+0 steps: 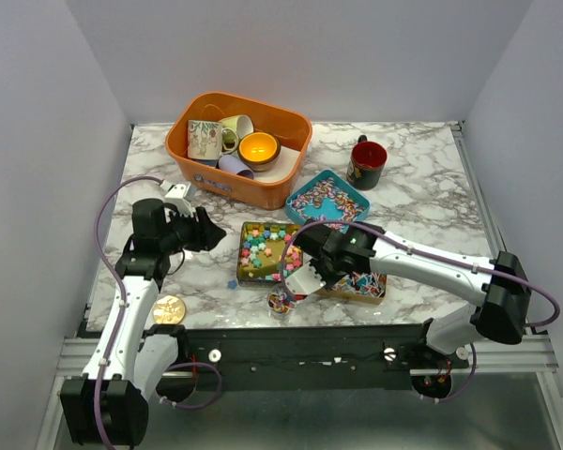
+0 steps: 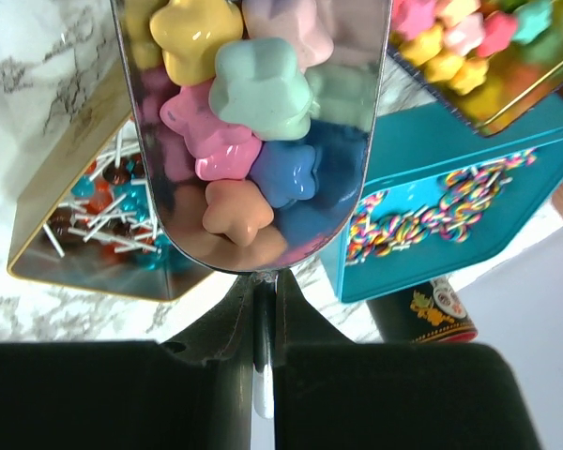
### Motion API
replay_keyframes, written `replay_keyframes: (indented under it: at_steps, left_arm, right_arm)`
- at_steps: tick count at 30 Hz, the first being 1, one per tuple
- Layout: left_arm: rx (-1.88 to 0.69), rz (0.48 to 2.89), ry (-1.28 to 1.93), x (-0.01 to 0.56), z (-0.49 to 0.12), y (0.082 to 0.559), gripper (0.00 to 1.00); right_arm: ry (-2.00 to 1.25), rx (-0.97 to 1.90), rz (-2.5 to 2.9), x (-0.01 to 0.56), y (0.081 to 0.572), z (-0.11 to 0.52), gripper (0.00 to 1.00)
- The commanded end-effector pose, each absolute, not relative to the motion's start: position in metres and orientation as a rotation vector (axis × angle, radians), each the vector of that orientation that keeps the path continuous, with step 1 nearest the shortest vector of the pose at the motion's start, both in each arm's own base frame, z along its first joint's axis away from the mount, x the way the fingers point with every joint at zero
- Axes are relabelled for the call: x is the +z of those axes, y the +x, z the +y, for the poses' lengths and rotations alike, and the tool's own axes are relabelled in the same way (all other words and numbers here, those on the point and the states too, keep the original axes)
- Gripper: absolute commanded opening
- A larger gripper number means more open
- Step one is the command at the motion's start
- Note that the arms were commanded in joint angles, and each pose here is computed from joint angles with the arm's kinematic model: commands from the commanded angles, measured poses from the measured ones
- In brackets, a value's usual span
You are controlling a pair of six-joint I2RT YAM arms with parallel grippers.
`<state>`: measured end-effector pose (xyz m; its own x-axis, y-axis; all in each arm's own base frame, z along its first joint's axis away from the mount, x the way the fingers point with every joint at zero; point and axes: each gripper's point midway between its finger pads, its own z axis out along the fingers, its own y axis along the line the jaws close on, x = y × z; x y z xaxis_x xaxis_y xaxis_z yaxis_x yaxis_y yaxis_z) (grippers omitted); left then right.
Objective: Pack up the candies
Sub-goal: Place the fake candies in the packing bottle.
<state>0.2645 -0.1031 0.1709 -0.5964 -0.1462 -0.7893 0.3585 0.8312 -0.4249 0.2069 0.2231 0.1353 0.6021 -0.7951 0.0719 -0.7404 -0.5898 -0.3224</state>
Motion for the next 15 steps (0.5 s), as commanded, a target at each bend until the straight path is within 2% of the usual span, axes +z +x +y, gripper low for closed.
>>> replay_keyframes:
  at_steps: [1, 15]
  left_arm:
    - [-0.667, 2.057, 0.089, 0.175, -0.092, 0.265, 0.56]
    - [-0.686, 1.979, 0.076, 0.181, -0.094, 0.259, 0.56]
  right_arm:
    - [-2.632, -0.513, 1.278, 0.140, 0.212, 0.215, 0.01]
    - [-2.691, -0.861, 1.184, 0.156, 0.203, 0.230, 0.01]
